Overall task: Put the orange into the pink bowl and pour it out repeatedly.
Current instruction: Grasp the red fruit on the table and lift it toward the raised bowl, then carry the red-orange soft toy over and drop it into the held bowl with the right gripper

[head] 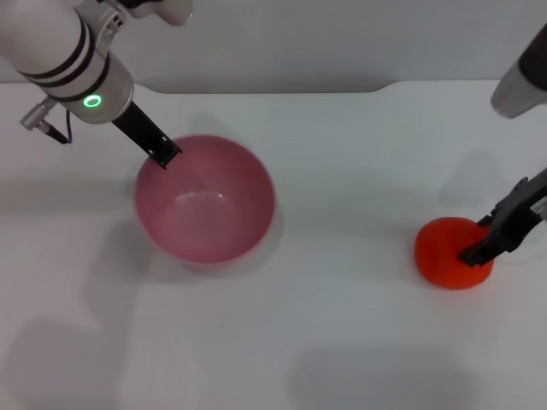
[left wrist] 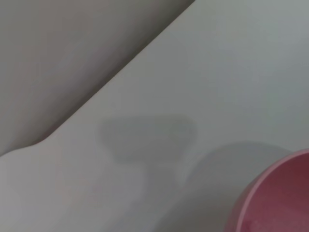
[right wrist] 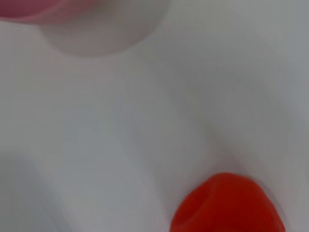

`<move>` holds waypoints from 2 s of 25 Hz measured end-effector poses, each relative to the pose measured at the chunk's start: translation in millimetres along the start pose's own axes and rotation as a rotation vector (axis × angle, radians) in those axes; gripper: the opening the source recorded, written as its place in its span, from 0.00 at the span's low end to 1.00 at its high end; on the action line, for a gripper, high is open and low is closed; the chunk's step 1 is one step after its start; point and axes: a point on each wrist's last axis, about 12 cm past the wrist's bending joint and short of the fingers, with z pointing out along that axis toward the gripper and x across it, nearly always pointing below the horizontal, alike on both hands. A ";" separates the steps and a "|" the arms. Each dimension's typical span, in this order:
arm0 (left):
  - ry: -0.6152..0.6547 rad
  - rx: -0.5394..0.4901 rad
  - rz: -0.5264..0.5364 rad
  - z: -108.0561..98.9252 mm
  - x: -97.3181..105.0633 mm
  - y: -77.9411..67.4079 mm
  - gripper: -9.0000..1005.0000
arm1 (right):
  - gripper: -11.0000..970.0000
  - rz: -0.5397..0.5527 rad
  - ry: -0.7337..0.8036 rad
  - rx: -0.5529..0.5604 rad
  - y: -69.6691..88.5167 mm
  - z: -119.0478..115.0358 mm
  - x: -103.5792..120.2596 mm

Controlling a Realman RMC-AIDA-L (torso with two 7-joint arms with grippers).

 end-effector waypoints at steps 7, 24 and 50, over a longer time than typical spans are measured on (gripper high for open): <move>0.003 0.000 0.018 -3.6 -3.0 -3.1 0.05 | 0.59 -0.010 0.000 0.070 1.7 22.5 0.1; -0.002 -0.009 0.024 -6.1 -4.4 -1.0 0.05 | 0.21 0.004 -0.171 0.245 -0.7 -32.0 -22.2; -0.065 0.030 0.091 -19.9 -41.5 -23.2 0.05 | 0.09 -0.379 -0.603 -0.038 89.6 -73.8 -88.2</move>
